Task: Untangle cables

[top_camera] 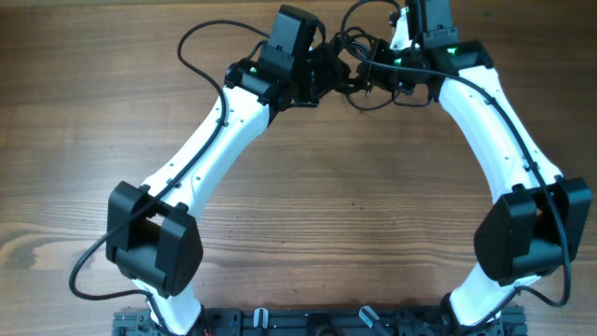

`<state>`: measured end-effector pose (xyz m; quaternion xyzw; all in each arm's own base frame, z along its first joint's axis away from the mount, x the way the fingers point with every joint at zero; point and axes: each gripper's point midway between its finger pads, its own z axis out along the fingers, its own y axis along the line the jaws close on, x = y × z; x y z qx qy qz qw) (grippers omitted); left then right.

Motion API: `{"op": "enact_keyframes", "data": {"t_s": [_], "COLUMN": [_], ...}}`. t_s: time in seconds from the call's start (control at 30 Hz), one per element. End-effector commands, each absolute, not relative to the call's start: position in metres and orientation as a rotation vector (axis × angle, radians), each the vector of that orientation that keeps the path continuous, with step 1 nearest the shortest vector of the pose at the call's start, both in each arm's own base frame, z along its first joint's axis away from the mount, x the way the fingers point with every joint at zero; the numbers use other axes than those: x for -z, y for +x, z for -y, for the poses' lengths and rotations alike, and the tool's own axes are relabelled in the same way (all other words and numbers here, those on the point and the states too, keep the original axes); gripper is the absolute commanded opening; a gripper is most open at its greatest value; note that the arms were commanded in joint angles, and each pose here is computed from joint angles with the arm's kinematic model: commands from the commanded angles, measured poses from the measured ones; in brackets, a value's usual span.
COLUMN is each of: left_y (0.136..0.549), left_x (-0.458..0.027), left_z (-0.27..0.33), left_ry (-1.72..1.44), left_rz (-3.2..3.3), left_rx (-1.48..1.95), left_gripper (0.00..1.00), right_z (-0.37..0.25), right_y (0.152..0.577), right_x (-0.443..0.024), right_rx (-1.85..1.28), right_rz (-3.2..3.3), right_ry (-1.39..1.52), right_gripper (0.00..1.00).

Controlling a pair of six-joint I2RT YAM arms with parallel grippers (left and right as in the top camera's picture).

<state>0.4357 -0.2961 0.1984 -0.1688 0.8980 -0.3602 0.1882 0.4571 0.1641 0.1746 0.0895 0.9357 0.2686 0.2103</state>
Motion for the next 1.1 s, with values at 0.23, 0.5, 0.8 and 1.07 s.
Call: {"op": "enact_keyframes", "data": {"t_s": [0.23, 0.5, 0.8, 1.07], "left_y": [0.449, 0.45, 0.451, 0.453], "left_x": [-0.188, -0.187, -0.187, -0.187], "left_z": [0.281, 0.278, 0.277, 0.274], "left_ry": [-0.528, -0.536, -0.539, -0.549], "left_rz": [-2.494, -2.489, -2.486, -2.476], "left_rx": [0.875, 0.857, 0.85, 0.829], "left_gripper": [0.41, 0.43, 0.41, 0.12], "right_z": [-0.193, -0.206, -0.212, -0.186], "right_y": [0.43, 0.408, 0.396, 0.416], "right_x": [-0.229, -0.258, -0.261, -0.243], "right_rx": [-0.994, -1.133, -1.206, -0.945], "right_rz": [-2.527, -2.478, -2.484, -2.516], "right_ry": [0.048, -0.069, -0.13, -0.024], "right_gripper": [0.04, 0.04, 0.04, 0.04]}}
